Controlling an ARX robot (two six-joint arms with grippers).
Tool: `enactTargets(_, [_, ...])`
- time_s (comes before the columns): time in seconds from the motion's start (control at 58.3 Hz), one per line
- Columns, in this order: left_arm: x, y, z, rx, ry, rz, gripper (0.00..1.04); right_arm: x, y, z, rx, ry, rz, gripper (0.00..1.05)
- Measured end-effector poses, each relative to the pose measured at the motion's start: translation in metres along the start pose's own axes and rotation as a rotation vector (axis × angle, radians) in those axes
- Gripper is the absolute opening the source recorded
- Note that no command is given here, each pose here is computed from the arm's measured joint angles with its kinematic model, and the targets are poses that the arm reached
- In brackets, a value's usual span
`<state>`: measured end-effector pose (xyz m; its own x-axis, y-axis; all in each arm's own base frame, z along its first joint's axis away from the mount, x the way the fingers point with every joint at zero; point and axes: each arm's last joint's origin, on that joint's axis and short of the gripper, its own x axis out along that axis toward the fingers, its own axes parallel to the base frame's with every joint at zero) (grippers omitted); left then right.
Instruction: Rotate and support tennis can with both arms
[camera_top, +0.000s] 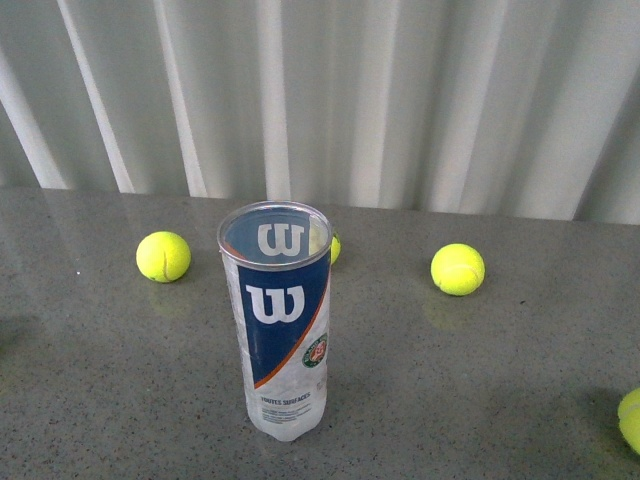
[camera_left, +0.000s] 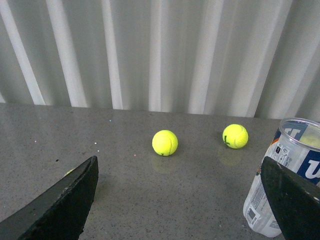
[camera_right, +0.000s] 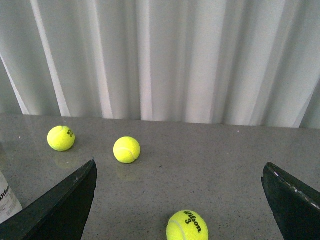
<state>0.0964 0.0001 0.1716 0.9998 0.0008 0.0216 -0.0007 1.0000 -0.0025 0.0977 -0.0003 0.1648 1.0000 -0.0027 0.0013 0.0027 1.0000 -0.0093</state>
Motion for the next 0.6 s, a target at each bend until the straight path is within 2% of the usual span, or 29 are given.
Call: enactTargets(0.601, [0.0,0.0,0.0,0.0,0.0,0.0,0.98,0.0,0.0,0.0,0.0,0.0,0.0,0.97])
